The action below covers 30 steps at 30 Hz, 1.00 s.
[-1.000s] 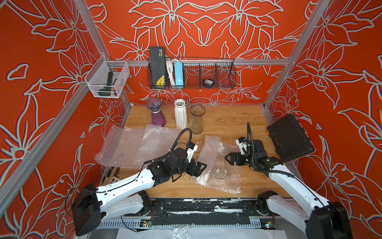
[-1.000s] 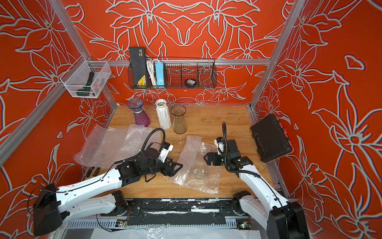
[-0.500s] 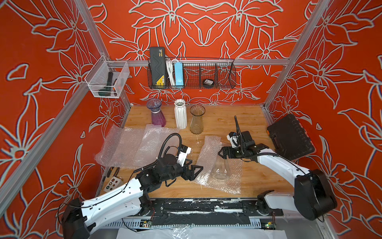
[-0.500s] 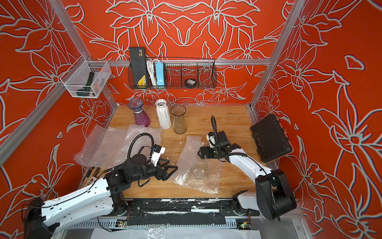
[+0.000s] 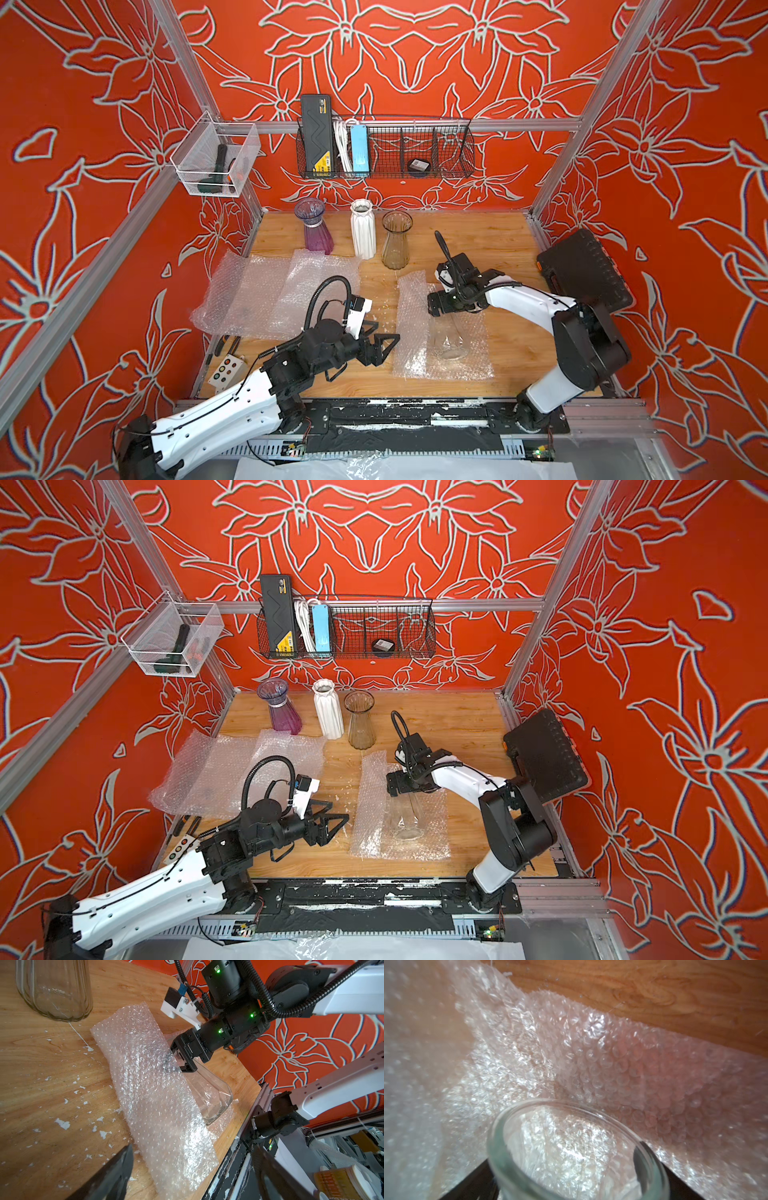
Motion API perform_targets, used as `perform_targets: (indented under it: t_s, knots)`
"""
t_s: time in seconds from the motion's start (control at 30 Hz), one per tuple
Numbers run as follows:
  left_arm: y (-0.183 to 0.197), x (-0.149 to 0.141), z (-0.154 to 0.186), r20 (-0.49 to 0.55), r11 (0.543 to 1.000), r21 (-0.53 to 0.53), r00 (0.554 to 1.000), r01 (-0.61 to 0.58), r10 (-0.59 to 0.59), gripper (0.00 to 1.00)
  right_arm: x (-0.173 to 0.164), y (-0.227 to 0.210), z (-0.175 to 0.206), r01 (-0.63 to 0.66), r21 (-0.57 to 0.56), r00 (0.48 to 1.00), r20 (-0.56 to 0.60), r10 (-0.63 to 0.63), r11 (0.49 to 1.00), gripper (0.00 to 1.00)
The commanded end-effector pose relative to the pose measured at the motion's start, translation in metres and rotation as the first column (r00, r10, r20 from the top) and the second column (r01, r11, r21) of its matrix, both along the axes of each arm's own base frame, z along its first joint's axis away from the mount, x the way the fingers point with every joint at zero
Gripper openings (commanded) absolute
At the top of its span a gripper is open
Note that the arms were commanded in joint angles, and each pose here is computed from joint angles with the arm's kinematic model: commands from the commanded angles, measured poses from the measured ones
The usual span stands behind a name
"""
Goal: Unwrap the vase from the bubble wrap
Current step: Pick up the vase from the bubble wrap.
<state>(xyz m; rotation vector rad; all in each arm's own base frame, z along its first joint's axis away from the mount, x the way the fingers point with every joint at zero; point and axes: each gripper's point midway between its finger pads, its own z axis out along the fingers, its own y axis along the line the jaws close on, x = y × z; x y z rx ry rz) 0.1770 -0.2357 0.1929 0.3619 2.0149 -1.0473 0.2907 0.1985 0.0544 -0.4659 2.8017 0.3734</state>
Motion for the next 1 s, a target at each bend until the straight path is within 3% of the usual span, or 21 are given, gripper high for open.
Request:
perform_targets:
  t_s: [0.0,0.3,0.5,0.8,0.97]
  knots:
    - [0.001,0.004,0.009,0.03,1.0,-0.021,0.999,-0.02,0.021,0.87,-0.005,-0.025,-0.006,-0.032,-0.174,0.999,-0.011,0.03,0.984,0.94]
    - [0.007,0.005,0.013,0.053,0.999,-0.029,0.997,-0.045,0.047,0.86,-0.001,-0.031,-0.014,-0.032,-0.236,0.999,-0.029,0.026,0.971,0.8]
    - [0.008,0.005,0.013,0.056,0.999,-0.03,0.997,-0.045,0.047,0.86,0.002,-0.034,-0.021,-0.04,-0.271,0.999,-0.043,0.03,0.962,0.75]
    - [0.009,0.004,0.013,0.054,0.998,-0.032,0.997,-0.046,0.048,0.86,0.002,-0.034,0.01,-0.006,-0.223,0.999,0.039,0.016,0.975,0.24]
    - [0.007,0.003,0.011,0.044,0.999,-0.028,0.998,-0.035,0.036,0.86,0.003,-0.031,0.05,0.014,-0.136,0.988,0.155,0.007,0.991,0.12]
